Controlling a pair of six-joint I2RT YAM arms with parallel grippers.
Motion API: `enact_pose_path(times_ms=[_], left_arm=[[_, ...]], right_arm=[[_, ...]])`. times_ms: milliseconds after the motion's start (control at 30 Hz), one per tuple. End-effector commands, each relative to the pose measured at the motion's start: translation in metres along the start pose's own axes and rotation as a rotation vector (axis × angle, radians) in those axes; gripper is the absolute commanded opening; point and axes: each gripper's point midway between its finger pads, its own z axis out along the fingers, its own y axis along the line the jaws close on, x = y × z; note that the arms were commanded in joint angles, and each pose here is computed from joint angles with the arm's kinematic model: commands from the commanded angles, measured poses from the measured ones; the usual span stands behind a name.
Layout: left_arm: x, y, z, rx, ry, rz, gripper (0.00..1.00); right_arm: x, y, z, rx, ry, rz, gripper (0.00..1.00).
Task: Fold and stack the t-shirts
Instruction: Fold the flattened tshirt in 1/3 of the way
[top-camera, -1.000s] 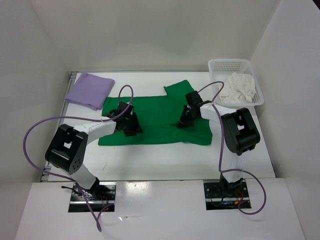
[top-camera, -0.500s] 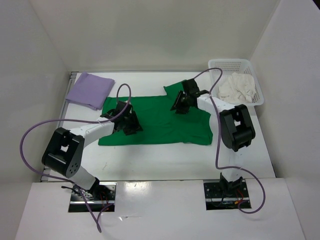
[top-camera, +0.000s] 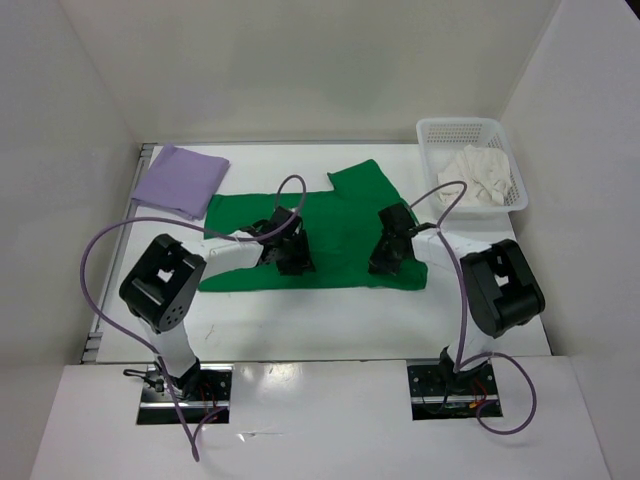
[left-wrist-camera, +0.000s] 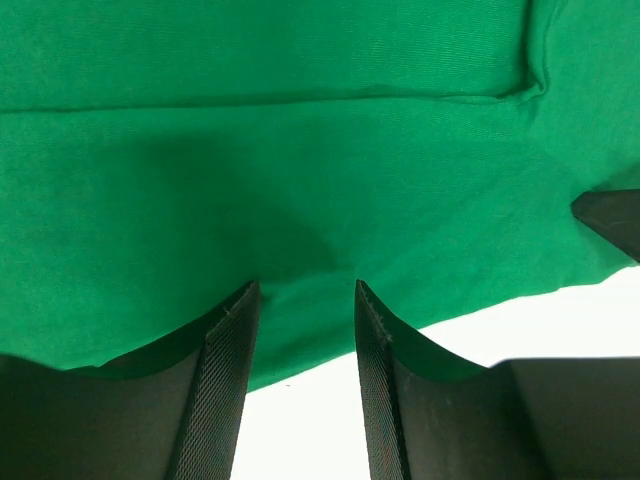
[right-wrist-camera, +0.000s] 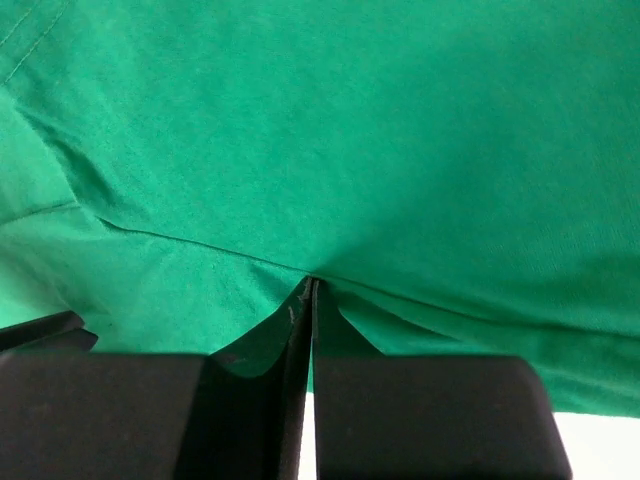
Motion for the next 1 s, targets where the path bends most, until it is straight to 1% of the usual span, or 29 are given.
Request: enact_pose_path(times_ms=[0, 33, 67, 100, 133, 167, 200, 267, 300, 333, 367, 400, 467, 500, 533, 567, 600, 633, 667, 700, 733, 767, 800, 833, 867, 900, 933, 967], left_arm=[[0.035, 0.026, 0.006, -0.045, 0.097, -0.012, 0.51], [0.042, 0.027, 0.004, -0.031, 0.113, -0.024, 0.51], [0.052, 0.029, 0.003, -0.032, 0.133, -0.032, 0.51], [0.062, 0.034, -0.002, -0.03, 0.153, -0.047, 0.51], [0.069, 0.034, -0.004, -0.031, 0.163, -0.037, 0.51], [0.075, 0.032, -0.006, -0.021, 0.177, -0.041, 0.51], [0.085, 0.026, -0.009, -0.005, 0.197, -0.018, 0.51], [0.104, 0.016, -0.012, 0.024, 0.252, -0.015, 0.52], [0.119, 0.01, -0.012, 0.033, 0.29, 0.003, 0.54], [0.125, 0.001, -0.013, 0.057, 0.315, 0.015, 0.56], [0.123, -0.007, -0.014, 0.061, 0.32, 0.026, 0.56], [0.122, -0.009, -0.015, 0.061, 0.321, 0.041, 0.57], [0.118, -0.007, -0.02, 0.035, 0.314, 0.052, 0.59], [0.109, -0.009, -0.022, 0.022, 0.279, 0.069, 0.59], [0.087, -0.011, -0.03, 0.015, 0.194, 0.065, 0.6], [0.073, -0.012, -0.036, 0.022, 0.151, 0.049, 0.6], [0.048, -0.004, -0.043, 0.023, 0.092, 0.0, 0.6], [0.026, -0.005, -0.058, 0.047, 0.022, -0.011, 0.6], [0.008, 0.003, -0.065, 0.037, -0.031, -0.021, 0.58], [-0.004, 0.016, -0.071, 0.011, -0.056, -0.048, 0.52], [-0.028, 0.034, -0.08, -0.002, -0.113, -0.1, 0.5], [-0.034, 0.035, -0.089, 0.007, -0.107, -0.113, 0.5], [-0.037, 0.035, -0.093, 0.027, -0.106, -0.138, 0.5], [-0.032, 0.027, -0.102, 0.077, -0.094, -0.153, 0.5], [-0.026, 0.001, -0.108, 0.212, -0.068, -0.21, 0.5], [0.007, 0.01, -0.098, 0.224, -0.005, -0.265, 0.5], [0.017, -0.012, -0.107, 0.327, -0.02, -0.249, 0.5], [0.036, -0.014, -0.105, 0.339, 0.027, -0.297, 0.5]], right_arm=[[0.012, -0.035, -0.003, 0.112, -0.02, 0.072, 0.04], [0.008, -0.036, -0.013, 0.095, -0.051, 0.097, 0.04], [0.014, -0.042, -0.017, 0.104, -0.044, 0.113, 0.04], [0.026, -0.059, -0.02, 0.14, -0.024, 0.156, 0.02], [0.03, -0.063, -0.026, 0.132, -0.018, 0.177, 0.02], [0.035, -0.064, -0.036, 0.079, -0.03, 0.198, 0.02], [0.035, -0.066, -0.043, 0.061, -0.032, 0.236, 0.02], [0.028, -0.071, -0.061, 0.052, -0.095, 0.277, 0.02], [0.031, -0.077, -0.066, 0.068, -0.088, 0.286, 0.02], [0.031, -0.075, -0.07, 0.057, -0.096, 0.301, 0.04], [0.029, -0.07, -0.076, 0.023, -0.11, 0.3, 0.05], [0.023, -0.068, -0.08, 0.011, -0.126, 0.311, 0.1], [0.015, -0.062, -0.087, -0.012, -0.138, 0.312, 0.14], [0.013, -0.057, -0.092, -0.029, -0.14, 0.31, 0.16], [0.004, -0.048, -0.1, -0.056, -0.161, 0.294, 0.21], [-0.001, -0.038, -0.107, -0.096, -0.176, 0.275, 0.24], [-0.006, -0.03, -0.112, -0.128, -0.184, 0.262, 0.25], [-0.018, -0.013, -0.121, -0.183, -0.21, 0.256, 0.25], [-0.024, -0.006, -0.124, -0.205, -0.217, 0.22, 0.25], [-0.024, -0.001, -0.116, -0.204, -0.187, 0.203, 0.22], [-0.034, 0.012, -0.119, -0.234, -0.198, 0.18, 0.17], [-0.037, 0.016, -0.116, -0.23, -0.184, 0.14, 0.16], [-0.038, 0.026, -0.109, -0.22, -0.151, 0.109, 0.16], [-0.033, 0.033, -0.106, -0.215, -0.13, 0.07, 0.14], [-0.028, 0.039, -0.104, -0.224, -0.11, 0.045, 0.12], [-0.02, 0.046, -0.103, -0.247, -0.079, 0.026, 0.12], [-0.007, 0.066, -0.105, -0.315, -0.072, -0.014, 0.12], [0.005, 0.077, -0.107, -0.361, -0.05, -0.01, 0.12]])
